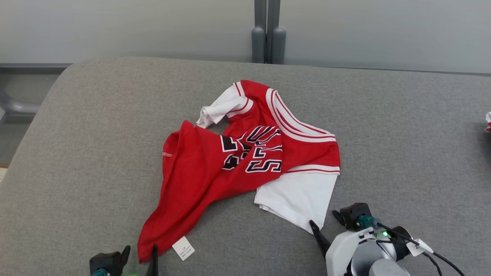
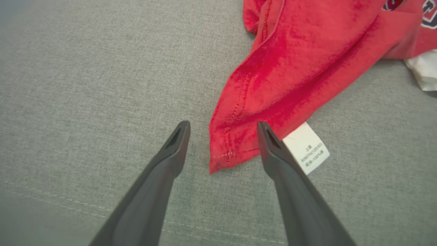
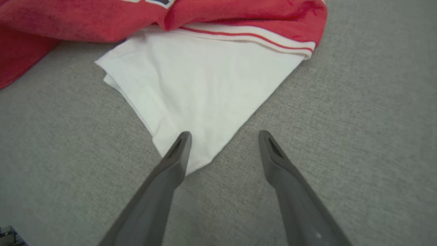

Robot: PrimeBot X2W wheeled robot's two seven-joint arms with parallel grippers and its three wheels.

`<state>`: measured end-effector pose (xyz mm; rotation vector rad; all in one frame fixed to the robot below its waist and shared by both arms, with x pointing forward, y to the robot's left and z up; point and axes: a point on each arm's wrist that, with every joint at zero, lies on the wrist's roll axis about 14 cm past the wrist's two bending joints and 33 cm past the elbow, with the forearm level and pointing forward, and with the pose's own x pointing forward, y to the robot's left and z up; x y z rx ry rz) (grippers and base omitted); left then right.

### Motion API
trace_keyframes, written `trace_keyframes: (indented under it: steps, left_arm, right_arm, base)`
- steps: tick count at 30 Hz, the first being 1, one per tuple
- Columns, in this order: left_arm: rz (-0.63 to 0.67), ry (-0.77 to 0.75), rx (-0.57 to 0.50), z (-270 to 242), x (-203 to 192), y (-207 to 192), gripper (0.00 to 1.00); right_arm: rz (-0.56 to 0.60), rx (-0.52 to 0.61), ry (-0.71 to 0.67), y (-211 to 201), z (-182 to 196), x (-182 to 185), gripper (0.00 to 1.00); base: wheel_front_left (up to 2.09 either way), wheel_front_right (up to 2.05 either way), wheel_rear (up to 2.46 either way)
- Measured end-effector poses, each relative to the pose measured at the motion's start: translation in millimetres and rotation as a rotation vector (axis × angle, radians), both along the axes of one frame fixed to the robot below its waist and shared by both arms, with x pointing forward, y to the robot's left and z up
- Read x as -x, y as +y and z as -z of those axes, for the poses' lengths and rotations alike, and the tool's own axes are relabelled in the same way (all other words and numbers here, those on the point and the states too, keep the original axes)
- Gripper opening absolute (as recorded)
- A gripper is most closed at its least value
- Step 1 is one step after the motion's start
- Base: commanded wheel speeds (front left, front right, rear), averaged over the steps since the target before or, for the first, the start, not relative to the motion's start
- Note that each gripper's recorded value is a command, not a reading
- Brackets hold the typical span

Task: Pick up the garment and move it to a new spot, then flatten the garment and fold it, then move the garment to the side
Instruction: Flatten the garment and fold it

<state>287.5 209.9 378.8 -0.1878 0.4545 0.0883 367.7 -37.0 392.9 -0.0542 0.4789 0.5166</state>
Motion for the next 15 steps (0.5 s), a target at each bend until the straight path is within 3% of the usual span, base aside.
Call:
trace_keyframes:
  steps: [10, 12, 13, 14, 15]
  left_arm:
    - [-0.001, 0.080, 0.015, 21, 5, -1, 1.00]
    - [0.016, 0.089, 0.028, 24, 5, -7, 0.46]
    - [0.023, 0.090, 0.036, 24, 4, -9, 0.13]
    - [0.027, 0.088, 0.039, 24, 2, -10, 0.00]
    - [0.029, 0.086, 0.040, 24, 1, -11, 0.00]
  right_arm:
    - [-0.056, 0.009, 0.051, 16, 12, 3, 1.00]
    - [-0.057, 0.010, 0.061, 16, 14, 5, 1.00]
    - [-0.060, 0.013, 0.065, 16, 15, 4, 1.00]
    - [-0.062, 0.015, 0.069, 17, 16, 4, 1.00]
    - [-0.062, 0.013, 0.076, 17, 17, 4, 1.00]
  base:
    - [0.00, 0.00, 0.00]
    - [0.00, 0.00, 0.00]
    - [0.00, 0.00, 0.00]
    - [0.00, 0.00, 0.00]
    - [0.00, 0.00, 0.00]
